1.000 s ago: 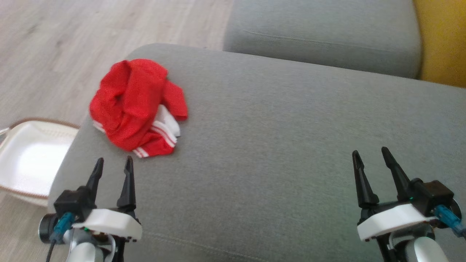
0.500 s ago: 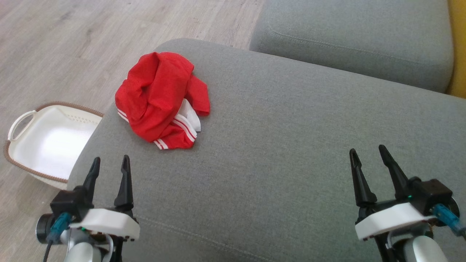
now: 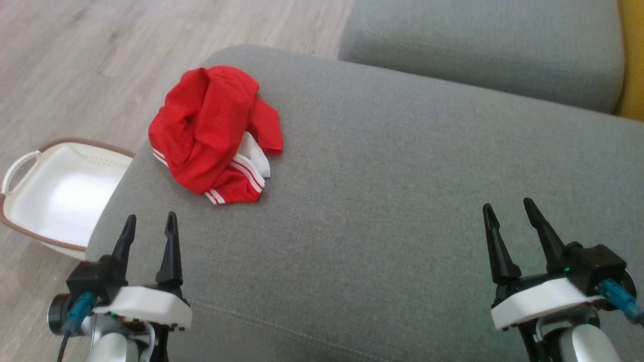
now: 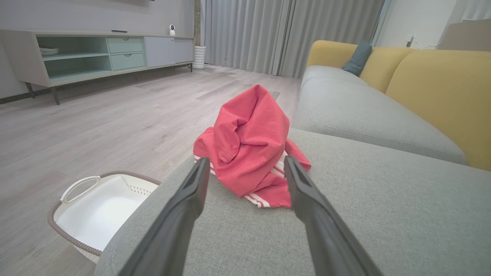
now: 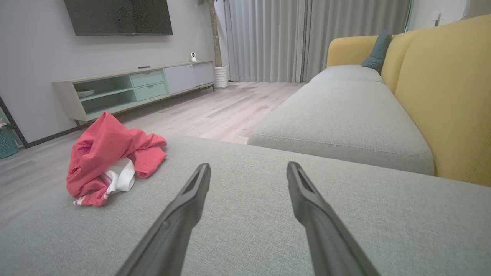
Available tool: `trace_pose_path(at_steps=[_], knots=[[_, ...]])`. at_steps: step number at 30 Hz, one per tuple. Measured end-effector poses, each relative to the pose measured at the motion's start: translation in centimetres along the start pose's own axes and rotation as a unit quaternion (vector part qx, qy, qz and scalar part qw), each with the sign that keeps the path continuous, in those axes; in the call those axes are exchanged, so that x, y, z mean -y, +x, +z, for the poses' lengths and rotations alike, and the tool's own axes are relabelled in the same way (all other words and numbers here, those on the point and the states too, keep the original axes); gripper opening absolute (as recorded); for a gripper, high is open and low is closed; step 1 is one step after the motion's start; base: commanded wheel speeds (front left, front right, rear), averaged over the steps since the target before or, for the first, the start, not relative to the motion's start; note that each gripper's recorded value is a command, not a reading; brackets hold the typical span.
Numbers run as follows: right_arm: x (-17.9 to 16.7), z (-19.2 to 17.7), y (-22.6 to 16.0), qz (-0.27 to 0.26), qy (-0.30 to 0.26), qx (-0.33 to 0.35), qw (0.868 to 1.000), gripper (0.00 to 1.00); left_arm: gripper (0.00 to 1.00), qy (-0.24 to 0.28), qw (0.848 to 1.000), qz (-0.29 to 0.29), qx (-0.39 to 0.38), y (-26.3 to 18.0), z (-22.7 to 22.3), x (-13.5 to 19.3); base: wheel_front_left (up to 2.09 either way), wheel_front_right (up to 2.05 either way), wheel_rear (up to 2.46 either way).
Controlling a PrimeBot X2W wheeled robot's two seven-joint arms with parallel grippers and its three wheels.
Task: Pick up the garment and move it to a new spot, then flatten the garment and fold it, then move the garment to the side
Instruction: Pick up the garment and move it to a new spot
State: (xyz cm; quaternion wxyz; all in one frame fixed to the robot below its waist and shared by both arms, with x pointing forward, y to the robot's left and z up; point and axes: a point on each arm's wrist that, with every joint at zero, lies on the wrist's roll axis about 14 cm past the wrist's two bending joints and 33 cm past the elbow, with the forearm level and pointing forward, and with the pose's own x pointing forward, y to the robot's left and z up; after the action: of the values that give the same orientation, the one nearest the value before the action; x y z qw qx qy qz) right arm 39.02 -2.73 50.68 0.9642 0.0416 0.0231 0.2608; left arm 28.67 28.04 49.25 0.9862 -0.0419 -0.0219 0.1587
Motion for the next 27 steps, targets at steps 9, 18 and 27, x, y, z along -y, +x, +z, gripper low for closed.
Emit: trace_pose_path(at_steps=[9, 18, 27], knots=[[1.8, -1.3, 1.5, -0.011, 0.007, -0.021, 1.000, 1.00, 1.00, -0.001, 1.000, -0.015, 0.011, 4.7, 1.0, 1.6, 0.00, 0.00, 0.00], [5.4, -2.9, 4.2, -0.033, 0.007, -0.035, 0.999, 1.00, 1.00, 0.004, 0.999, -0.035, -0.001, 13.4, 0.2, 3.8, 0.00, 0.00, 0.00], [7.1, -4.9, 5.0, -0.041, 0.004, -0.057, 0.998, 1.00, 1.00, 0.023, 0.995, -0.039, -0.083, 18.6, -4.5, 3.9, 0.00, 0.00, 0.00]])
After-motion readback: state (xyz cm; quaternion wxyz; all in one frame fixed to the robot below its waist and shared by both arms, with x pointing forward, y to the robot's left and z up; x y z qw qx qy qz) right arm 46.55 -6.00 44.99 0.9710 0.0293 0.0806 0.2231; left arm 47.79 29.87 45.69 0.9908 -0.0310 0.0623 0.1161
